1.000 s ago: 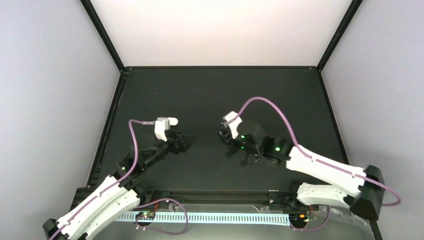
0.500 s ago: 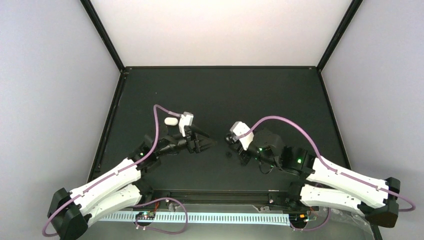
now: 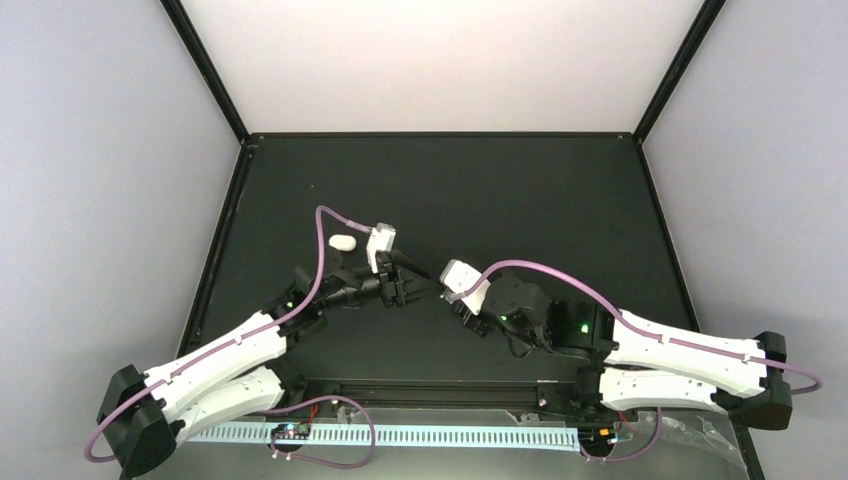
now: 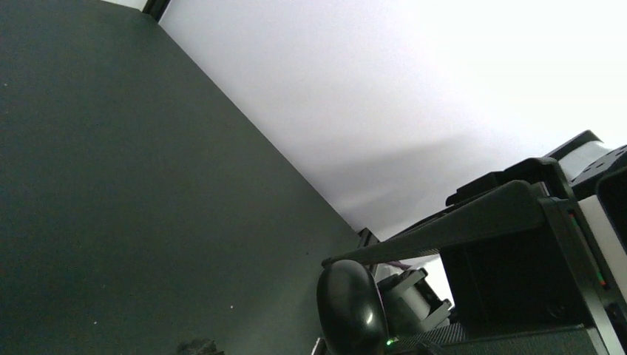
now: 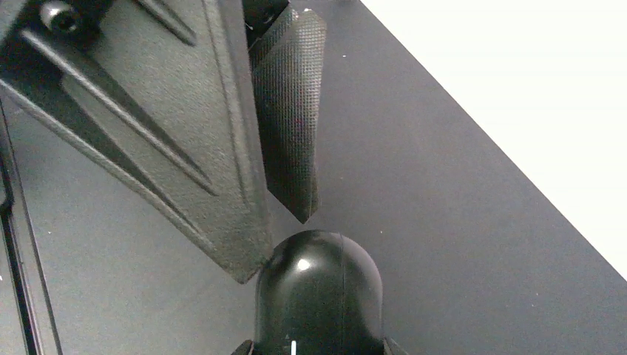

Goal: Insert the wireless bluetooth earbuds into the charging case
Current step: Pick up the charging case at the center of the board.

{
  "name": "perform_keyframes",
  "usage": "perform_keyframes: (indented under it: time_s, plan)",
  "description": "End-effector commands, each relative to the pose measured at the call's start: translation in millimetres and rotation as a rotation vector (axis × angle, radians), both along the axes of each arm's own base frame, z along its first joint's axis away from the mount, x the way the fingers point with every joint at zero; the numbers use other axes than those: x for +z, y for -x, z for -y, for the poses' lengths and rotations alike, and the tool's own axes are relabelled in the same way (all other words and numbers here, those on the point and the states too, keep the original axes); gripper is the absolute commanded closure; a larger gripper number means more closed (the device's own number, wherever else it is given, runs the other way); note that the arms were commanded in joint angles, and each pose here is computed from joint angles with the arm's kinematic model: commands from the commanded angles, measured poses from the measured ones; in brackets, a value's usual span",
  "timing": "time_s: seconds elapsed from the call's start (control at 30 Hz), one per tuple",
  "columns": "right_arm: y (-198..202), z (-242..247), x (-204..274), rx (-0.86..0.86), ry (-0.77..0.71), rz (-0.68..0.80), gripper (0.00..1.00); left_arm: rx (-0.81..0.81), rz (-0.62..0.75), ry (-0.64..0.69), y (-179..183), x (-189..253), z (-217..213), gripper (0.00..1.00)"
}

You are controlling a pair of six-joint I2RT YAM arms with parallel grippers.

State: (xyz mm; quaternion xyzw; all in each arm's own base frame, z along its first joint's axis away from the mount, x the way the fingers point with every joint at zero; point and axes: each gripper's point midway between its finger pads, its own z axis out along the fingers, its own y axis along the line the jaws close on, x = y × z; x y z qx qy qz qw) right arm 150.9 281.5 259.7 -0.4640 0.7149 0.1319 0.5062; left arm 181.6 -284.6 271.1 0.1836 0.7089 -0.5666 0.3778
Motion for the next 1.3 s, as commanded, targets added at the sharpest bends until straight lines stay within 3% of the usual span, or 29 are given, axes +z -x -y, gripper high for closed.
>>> perform_keyframes:
  time_s: [0.0,1.03,1.27]
  plan:
    - [-4.1,-4.2,18.4,-0.017,-0.02,0.06,0.7,-0.049,0.033,0.054,6.0,23.5,7.9,0.32]
    - [-3.9,-19.2,17.6,0.001,-0.01,0.076,0.69,-0.105,-0.035,0.038,7.2,11.1,27.1,0.76]
    - [-3.2,-17.0,18.2,-0.007,-0.023,0.063,0.59,-0.088,-0.041,0.044,6.0,11.5,24.9,0.84]
